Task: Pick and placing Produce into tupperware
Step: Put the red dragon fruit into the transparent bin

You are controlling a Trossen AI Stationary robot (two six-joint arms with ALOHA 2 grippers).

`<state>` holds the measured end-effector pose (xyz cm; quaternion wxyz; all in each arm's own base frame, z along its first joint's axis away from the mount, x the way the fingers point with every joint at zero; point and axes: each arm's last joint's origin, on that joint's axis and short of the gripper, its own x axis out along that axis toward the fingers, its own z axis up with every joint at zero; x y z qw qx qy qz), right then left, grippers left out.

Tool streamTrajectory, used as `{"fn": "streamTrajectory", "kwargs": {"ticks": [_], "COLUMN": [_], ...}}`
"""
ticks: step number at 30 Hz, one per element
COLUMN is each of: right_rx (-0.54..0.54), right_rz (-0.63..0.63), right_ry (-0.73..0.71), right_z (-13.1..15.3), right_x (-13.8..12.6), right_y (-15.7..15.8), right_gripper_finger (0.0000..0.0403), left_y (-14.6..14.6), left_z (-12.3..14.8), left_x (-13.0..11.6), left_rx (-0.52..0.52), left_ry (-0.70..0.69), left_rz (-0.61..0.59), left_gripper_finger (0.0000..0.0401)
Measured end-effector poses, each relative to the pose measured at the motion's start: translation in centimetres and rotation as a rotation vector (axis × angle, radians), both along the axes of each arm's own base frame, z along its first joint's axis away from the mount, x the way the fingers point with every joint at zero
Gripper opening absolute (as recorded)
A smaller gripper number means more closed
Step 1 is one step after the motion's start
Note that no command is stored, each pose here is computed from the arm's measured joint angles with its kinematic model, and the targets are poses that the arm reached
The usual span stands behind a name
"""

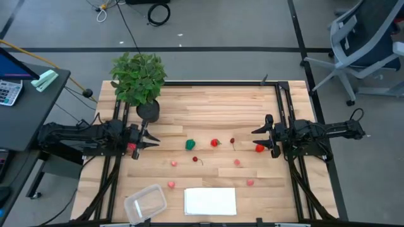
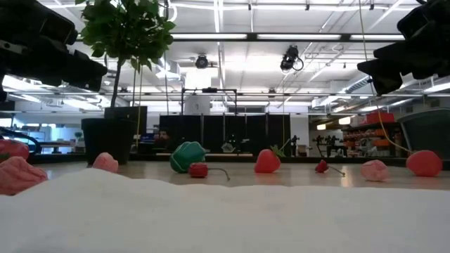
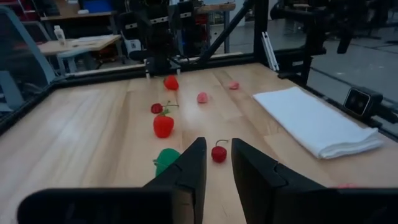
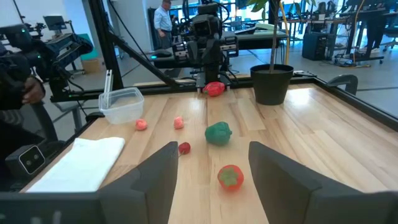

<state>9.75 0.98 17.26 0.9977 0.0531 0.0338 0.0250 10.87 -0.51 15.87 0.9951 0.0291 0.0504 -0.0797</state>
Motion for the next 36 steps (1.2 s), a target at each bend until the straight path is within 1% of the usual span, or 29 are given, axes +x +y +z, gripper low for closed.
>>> {"fn": "streamTrajectory", "kwargs": {"ticks": [2, 3, 6, 9, 12, 16, 20, 23, 24, 28, 32, 36], "right_rx": [0.000, 0.000, 0.000, 0.000, 0.000, 0.000, 0.000, 0.000, 0.000, 0.000, 0.000, 0.000], "right_rz": [0.000, 0.000, 0.000, 0.000, 0.000, 0.000, 0.000, 0.000, 0.000, 0.000, 0.000, 0.000], "right_ry": [0.000, 0.000, -0.001, -0.001, -0.001, -0.001, 0.000, -0.001, -0.001, -0.001, 0.000, -0.001], "right_z": [0.0, 0.0, 0.0, 0.0, 0.0, 0.0, 0.0, 0.0, 0.0, 0.0, 0.0, 0.0], "right_x": [0.0, 0.0, 0.0, 0.0, 0.0, 0.0, 0.0, 0.0, 0.0, 0.0, 0.0, 0.0], "right_y": [0.0, 0.0, 0.0, 0.0, 0.0, 0.0, 0.0, 0.0, 0.0, 0.0, 0.0, 0.0], "right_gripper_finger": [0.0206, 0.0206, 0.0206, 0.0206, 0.0206, 0.0206, 0.0206, 0.0206, 0.0206, 0.0206, 0.0206, 0.0206], "left_y": [0.0, 0.0, 0.2, 0.2, 0.2, 0.2, 0.2, 0.2, 0.3, 0.8, 0.8, 0.8], "left_z": [0.2, 0.4, 1.0, 1.9, 2.7, 3.3, 3.2, 2.8, 2.7, 2.6, 2.6, 2.6], "left_x": [0.0, 0.0, 0.1, 0.0, -0.1, -0.2, -0.2, -0.1, -0.1, 0.0, -0.1, -0.1], "left_rx": [-0.008, 0.005, 0.135, 0.197, 0.179, 0.167, 0.173, 0.172, 0.160, 0.027, -0.025, -0.113], "left_ry": [-0.016, -0.038, -0.121, -0.217, -0.302, -0.360, -0.349, -0.307, -0.291, -0.264, -0.263, -0.261], "left_rz": [0.006, 0.016, 0.049, 0.065, 0.074, 0.078, 0.078, 0.086, 0.107, 0.263, 0.285, 0.284], "left_gripper_finger": [0.0084, 0.0084, 0.0081, 0.0077, 0.0074, 0.0068, 0.0064, 0.0073, 0.0078, 0.0110, 0.0153, 0.0198]}}
